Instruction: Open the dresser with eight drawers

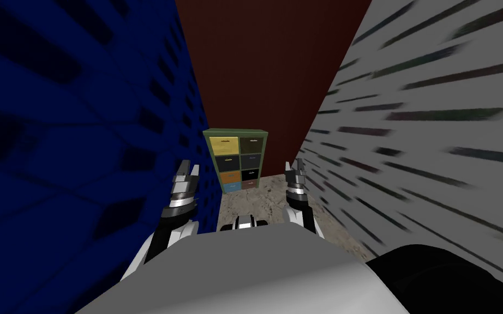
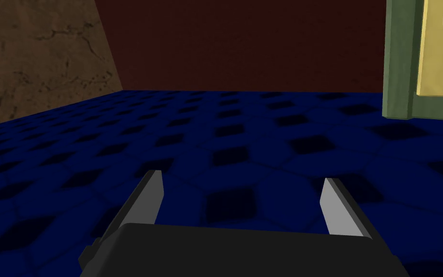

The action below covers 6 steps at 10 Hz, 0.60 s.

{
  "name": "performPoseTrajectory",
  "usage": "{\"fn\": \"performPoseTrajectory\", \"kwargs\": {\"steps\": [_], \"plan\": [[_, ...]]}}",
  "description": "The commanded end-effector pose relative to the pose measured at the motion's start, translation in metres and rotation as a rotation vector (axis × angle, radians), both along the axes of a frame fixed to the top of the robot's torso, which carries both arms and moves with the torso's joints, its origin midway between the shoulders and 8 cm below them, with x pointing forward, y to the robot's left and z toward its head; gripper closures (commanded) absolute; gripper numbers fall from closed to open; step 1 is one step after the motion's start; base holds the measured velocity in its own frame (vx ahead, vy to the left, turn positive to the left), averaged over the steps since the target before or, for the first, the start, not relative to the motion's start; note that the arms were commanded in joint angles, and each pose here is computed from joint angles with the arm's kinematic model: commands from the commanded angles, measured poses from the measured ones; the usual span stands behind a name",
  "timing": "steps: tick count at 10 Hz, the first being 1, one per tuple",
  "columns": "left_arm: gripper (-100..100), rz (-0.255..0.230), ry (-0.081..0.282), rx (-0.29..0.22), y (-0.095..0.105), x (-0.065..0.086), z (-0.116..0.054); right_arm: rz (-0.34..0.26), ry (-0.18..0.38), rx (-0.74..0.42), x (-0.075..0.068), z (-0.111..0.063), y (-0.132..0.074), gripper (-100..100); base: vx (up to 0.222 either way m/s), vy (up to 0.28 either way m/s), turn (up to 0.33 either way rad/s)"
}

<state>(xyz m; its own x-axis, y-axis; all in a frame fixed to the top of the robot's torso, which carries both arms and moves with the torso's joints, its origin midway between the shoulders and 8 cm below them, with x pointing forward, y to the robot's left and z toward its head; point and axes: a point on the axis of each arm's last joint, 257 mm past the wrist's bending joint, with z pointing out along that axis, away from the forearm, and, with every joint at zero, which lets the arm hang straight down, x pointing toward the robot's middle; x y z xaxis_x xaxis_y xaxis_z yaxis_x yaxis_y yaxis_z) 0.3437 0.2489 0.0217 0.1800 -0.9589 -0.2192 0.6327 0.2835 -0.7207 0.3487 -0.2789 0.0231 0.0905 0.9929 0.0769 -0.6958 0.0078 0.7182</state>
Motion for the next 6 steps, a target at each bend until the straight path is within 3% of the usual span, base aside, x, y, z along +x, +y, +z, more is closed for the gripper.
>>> {"fn": "performPoseTrajectory", "kwargs": {"steps": [1, 6], "plan": [[-100, -0.018, 0.035, 0.051, -0.002, 0.009, -0.016, 0.000, 0.000, 0.000, 0.000, 0.000, 0.000, 0, 0.078, -0.077, 0.000], [-100, -0.015, 0.110, 0.098, 0.004, 0.031, -0.058, 0.000, 0.000, 0.000, 0.000, 0.000, 0.000, 0, 0.094, -0.090, 0.001]]}}
